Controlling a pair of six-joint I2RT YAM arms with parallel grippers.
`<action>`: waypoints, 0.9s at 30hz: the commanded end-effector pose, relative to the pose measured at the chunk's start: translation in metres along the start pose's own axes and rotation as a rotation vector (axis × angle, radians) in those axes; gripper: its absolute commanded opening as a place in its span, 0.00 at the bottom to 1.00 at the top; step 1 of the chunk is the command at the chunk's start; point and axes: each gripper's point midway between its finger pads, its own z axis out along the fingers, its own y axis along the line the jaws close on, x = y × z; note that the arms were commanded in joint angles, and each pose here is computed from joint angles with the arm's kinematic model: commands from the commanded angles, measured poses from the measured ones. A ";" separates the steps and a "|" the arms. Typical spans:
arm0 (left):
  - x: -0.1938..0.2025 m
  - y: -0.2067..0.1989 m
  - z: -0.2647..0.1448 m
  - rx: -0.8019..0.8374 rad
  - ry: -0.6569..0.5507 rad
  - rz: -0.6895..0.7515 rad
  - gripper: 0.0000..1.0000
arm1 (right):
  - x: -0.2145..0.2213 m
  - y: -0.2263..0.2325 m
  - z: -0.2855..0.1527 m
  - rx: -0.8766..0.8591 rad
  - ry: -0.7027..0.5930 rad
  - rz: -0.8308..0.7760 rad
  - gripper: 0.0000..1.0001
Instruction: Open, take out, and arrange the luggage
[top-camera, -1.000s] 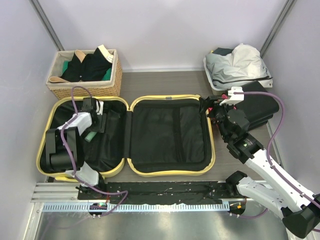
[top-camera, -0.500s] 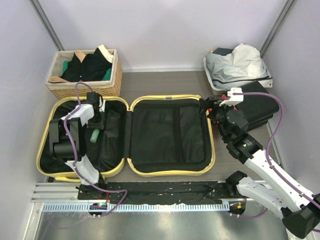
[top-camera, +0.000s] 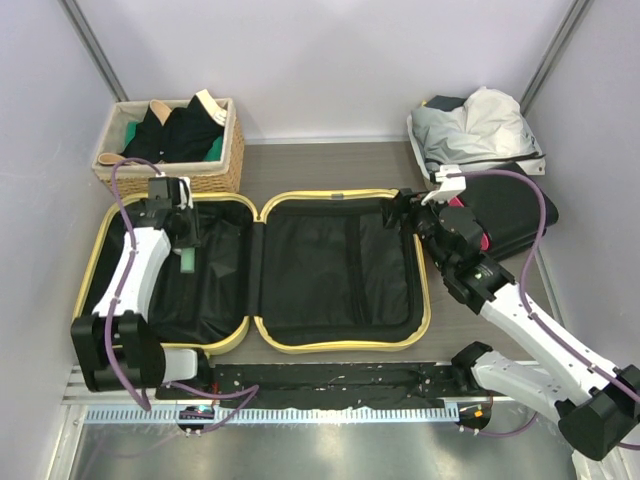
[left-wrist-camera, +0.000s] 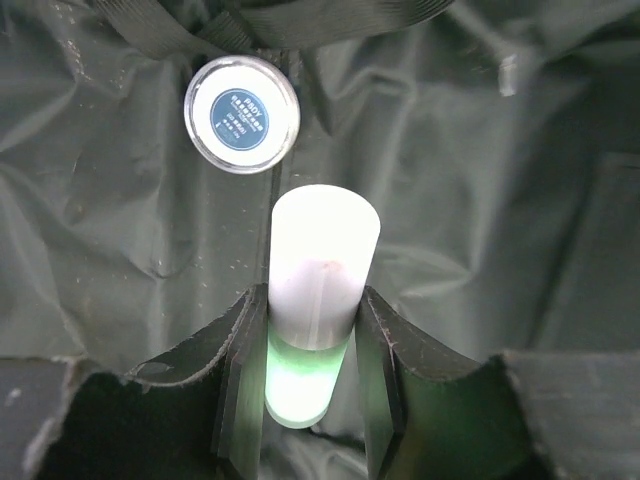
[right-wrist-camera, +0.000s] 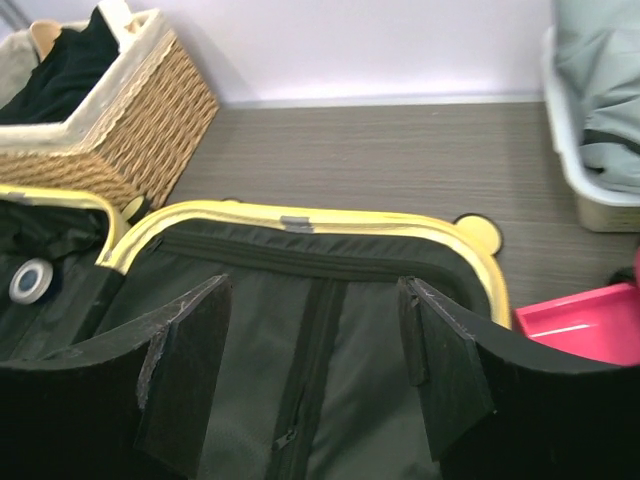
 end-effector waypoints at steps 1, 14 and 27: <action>-0.028 -0.026 -0.032 0.141 -0.105 -0.078 0.00 | -0.025 0.033 0.006 -0.138 -0.047 0.065 0.73; -0.161 -0.203 -0.094 0.749 -0.399 -0.142 0.00 | -0.024 0.093 0.026 -0.287 0.025 0.073 0.66; -0.142 -0.268 -0.092 1.061 -0.269 -0.341 0.00 | 0.029 0.138 0.040 -0.367 0.247 -0.053 0.70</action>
